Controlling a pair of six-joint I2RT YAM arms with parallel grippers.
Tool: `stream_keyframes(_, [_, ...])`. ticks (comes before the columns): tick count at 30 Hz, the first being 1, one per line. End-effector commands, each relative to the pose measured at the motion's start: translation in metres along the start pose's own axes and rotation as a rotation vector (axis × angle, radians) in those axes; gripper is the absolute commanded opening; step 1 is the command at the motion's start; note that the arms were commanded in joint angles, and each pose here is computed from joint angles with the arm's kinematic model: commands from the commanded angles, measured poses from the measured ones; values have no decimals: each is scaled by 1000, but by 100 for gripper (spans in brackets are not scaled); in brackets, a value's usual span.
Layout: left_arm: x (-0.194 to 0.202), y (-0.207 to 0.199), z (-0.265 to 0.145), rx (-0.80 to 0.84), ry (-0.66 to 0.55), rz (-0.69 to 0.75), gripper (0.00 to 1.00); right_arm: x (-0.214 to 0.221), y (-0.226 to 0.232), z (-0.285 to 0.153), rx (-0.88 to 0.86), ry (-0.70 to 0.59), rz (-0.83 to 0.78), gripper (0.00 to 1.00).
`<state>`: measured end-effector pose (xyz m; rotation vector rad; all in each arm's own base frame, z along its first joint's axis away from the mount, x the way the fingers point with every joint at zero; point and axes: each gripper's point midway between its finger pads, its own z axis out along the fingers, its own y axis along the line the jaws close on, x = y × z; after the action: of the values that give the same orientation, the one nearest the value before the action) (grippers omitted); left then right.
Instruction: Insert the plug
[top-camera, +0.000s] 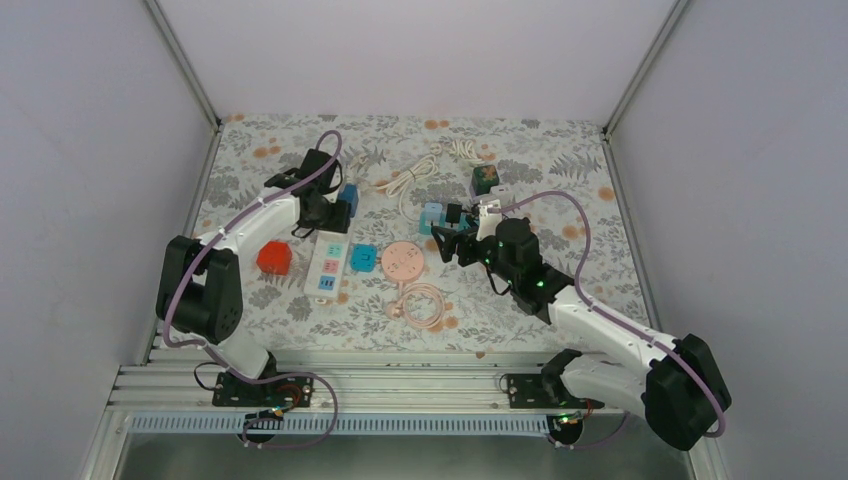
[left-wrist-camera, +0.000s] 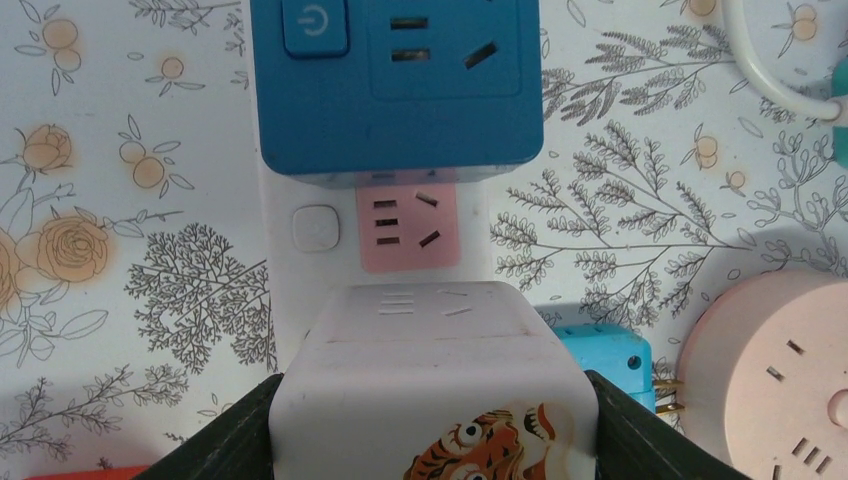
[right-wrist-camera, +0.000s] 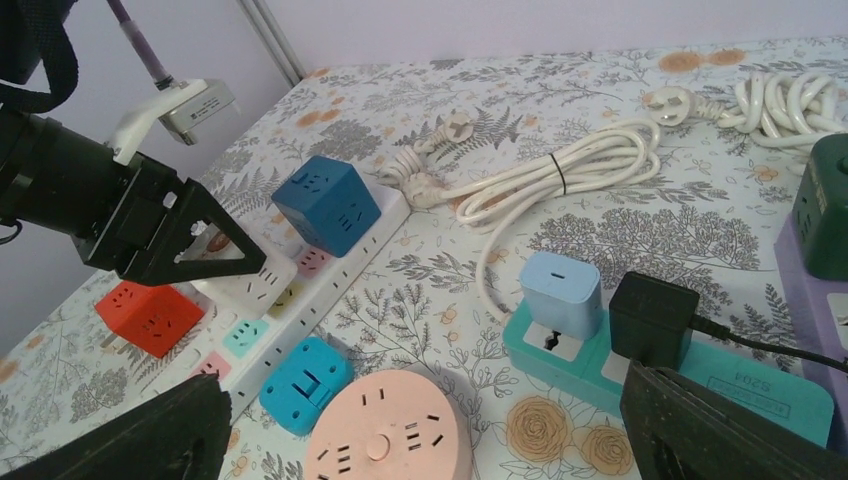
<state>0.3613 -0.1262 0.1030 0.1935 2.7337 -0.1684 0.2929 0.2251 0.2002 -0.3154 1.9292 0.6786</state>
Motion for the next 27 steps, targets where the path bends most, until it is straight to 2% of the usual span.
stream_keyframes(1, [-2, 4, -3, -16, 8, -6, 47, -1, -6, 3, 22, -11, 27, 100])
stream_keyframes(16, [8, 8, 13, -41, 49, 5, 47, 5, -15, 5, 72, 8, 43, 100])
stream_keyframes(27, [32, 29, 44, -156, 169, -9, 47, 7, -20, 8, 106, 31, 41, 100])
